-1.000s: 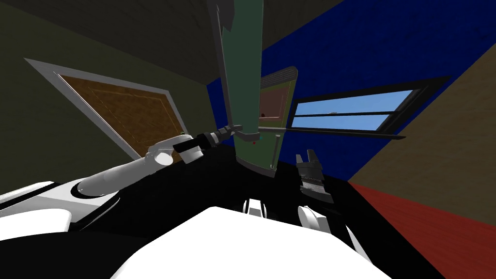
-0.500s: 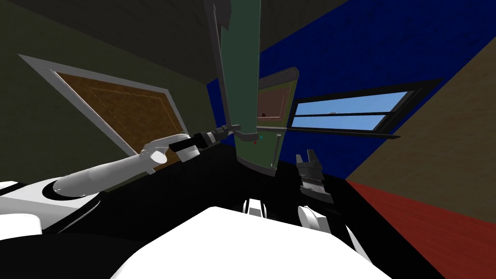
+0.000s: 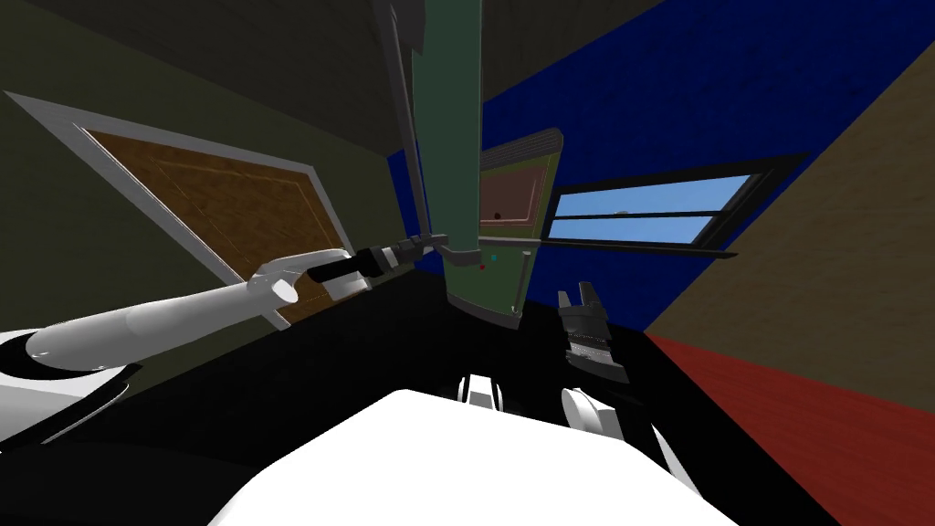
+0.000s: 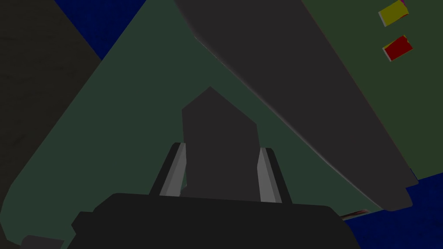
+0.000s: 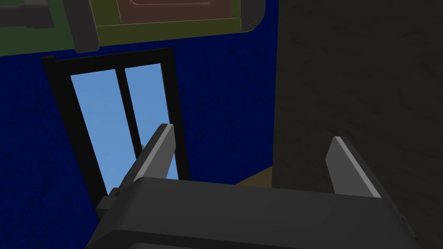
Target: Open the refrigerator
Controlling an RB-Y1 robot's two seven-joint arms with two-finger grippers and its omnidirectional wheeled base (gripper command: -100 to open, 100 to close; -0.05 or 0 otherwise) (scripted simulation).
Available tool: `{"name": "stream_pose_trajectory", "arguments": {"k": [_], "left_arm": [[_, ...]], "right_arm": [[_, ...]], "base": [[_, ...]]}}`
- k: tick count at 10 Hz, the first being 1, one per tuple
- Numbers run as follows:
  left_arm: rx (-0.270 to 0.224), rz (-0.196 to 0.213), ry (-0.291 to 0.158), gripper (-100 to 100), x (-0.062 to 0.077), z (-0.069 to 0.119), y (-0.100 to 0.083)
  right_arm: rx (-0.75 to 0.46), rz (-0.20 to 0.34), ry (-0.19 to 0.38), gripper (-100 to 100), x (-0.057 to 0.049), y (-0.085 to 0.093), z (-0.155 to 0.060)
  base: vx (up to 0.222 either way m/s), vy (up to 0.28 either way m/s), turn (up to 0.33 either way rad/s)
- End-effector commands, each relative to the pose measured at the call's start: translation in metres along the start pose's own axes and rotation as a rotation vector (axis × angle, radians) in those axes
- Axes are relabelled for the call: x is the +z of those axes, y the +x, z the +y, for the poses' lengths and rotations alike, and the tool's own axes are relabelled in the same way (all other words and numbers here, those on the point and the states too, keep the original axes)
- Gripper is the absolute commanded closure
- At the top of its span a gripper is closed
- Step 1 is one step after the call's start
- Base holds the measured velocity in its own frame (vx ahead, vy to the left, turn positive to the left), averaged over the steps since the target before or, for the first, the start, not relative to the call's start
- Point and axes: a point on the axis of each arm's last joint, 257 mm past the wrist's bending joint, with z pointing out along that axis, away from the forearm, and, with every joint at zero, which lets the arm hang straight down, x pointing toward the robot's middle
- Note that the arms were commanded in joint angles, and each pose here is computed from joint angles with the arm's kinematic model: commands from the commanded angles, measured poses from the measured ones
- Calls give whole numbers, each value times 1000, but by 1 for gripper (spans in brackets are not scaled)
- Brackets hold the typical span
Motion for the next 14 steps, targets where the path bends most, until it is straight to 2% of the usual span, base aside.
{"name": "stream_pose_trajectory", "arguments": {"k": [1, 2, 3, 5, 6, 7, 8, 9, 11, 12, 13, 14], "left_arm": [[19, -6, 33, 100, -5, -5, -15], [5, 1, 7, 100, -12, 4, -24], [19, 18, 9, 100, -14, 6, -26], [25, 44, 66, 100, -15, -9, -21], [25, 49, 78, 100, -15, -12, -19], [5, 63, 52, 100, -21, -3, -25], [21, 82, 53, 100, -21, -3, -25], [29, 92, 73, 100, -22, -8, -26], [28, 112, 116, 100, -24, -19, -21], [20, 115, 100, 100, -24, -13, -16], [19, 147, 134, 100, -24, -25, -4], [19, 147, 134, 100, -24, -25, -4]], "right_arm": [[0, 0, 0, 0, 0, 0, 0], [0, 0, 0, 0, 0, 0, 0], [0, 0, 0, 0, 0, 0, 0], [0, 0, 0, 0, 0, 0, 0], [0, 0, 0, 0, 0, 0, 0], [0, 0, 0, 0, 0, 0, 0], [0, 0, 0, 0, 0, 0, 0], [0, 0, 0, 0, 0, 0, 0], [0, 0, 0, 0, 0, 0, 0], [0, 0, 0, 0, 0, 0, 0], [0, 0, 0, 0, 0, 0, 0], [0, 0, 0, 0, 0, 0, 0]], "base": [[-10, 21, 25], [-61, 84, -73], [-87, 105, -89], [-19, 48, 17], [21, 10, 11], [-56, 76, -103], [-103, 108, -78], [-53, 63, -3], [5, 9, 19], [0, 2, 13], [8, 158, 10], [20, 236, -15]]}}
